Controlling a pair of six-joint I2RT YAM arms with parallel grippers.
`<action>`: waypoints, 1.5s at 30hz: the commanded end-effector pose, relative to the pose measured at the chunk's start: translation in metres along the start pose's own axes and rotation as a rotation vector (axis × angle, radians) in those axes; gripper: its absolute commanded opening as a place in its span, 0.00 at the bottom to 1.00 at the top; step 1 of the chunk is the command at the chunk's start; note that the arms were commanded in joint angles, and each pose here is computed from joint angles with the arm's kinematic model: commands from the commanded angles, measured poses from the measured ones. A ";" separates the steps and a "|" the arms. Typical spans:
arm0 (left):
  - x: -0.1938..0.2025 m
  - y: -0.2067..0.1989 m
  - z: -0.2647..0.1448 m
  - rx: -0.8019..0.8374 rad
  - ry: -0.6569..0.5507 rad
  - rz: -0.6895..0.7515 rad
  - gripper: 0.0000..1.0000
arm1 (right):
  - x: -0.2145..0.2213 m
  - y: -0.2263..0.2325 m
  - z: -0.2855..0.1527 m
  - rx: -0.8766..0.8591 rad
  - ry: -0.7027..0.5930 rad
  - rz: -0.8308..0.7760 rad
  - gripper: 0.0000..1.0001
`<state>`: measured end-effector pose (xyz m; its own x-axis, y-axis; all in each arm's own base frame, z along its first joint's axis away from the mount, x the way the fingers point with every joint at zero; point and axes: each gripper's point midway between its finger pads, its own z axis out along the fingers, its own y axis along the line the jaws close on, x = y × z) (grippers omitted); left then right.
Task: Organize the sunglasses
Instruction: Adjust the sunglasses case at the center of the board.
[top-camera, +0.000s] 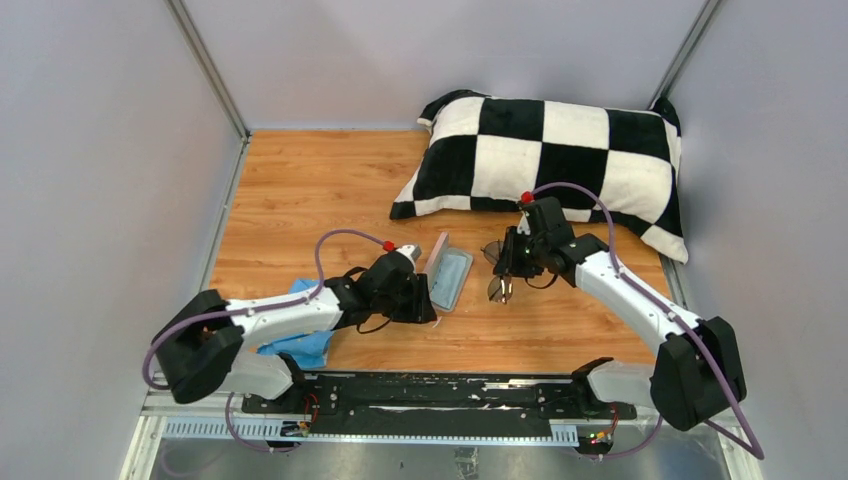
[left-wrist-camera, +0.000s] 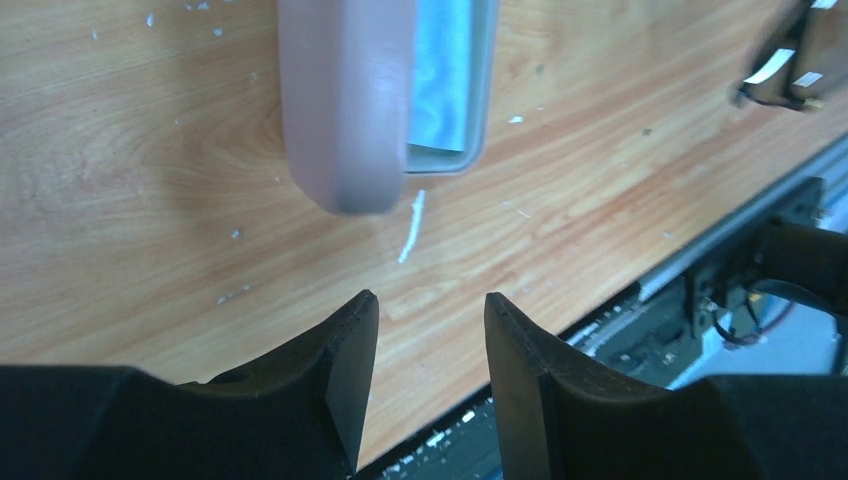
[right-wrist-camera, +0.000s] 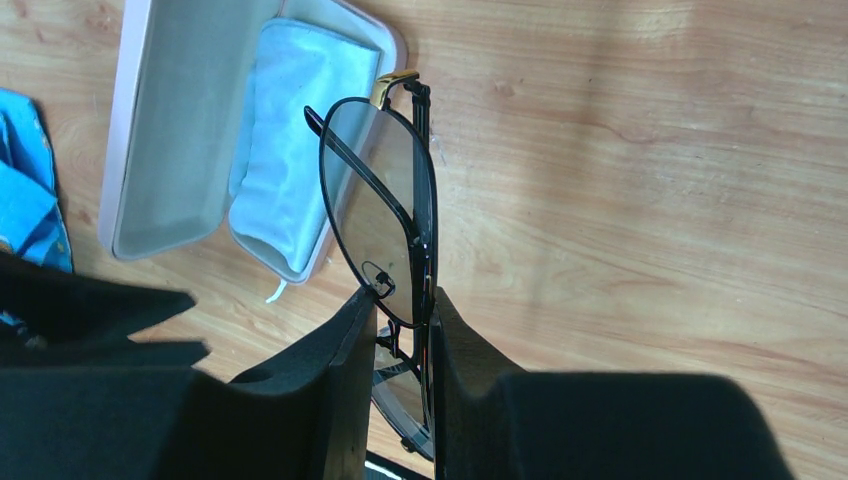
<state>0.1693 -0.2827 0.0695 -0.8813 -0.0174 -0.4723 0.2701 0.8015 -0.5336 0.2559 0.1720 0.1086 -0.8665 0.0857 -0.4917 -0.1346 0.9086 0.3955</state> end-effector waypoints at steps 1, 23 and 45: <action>-0.016 -0.009 0.020 0.017 -0.036 -0.010 0.48 | 0.011 0.003 -0.011 -0.060 0.030 -0.065 0.24; -0.074 0.061 0.020 -0.212 -0.084 0.066 0.48 | 0.004 0.077 -0.038 -0.405 -0.121 -0.525 0.31; -0.138 0.069 0.038 -0.168 -0.077 0.064 0.48 | -0.030 0.067 0.011 -0.177 -0.152 -0.762 0.32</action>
<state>0.3340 -0.2475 0.0688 -0.8198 -0.0395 -0.5713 0.2175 0.9014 -0.3744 0.2678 0.2313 0.1282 -0.4957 -0.4459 -0.7453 -0.7374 0.6694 0.0900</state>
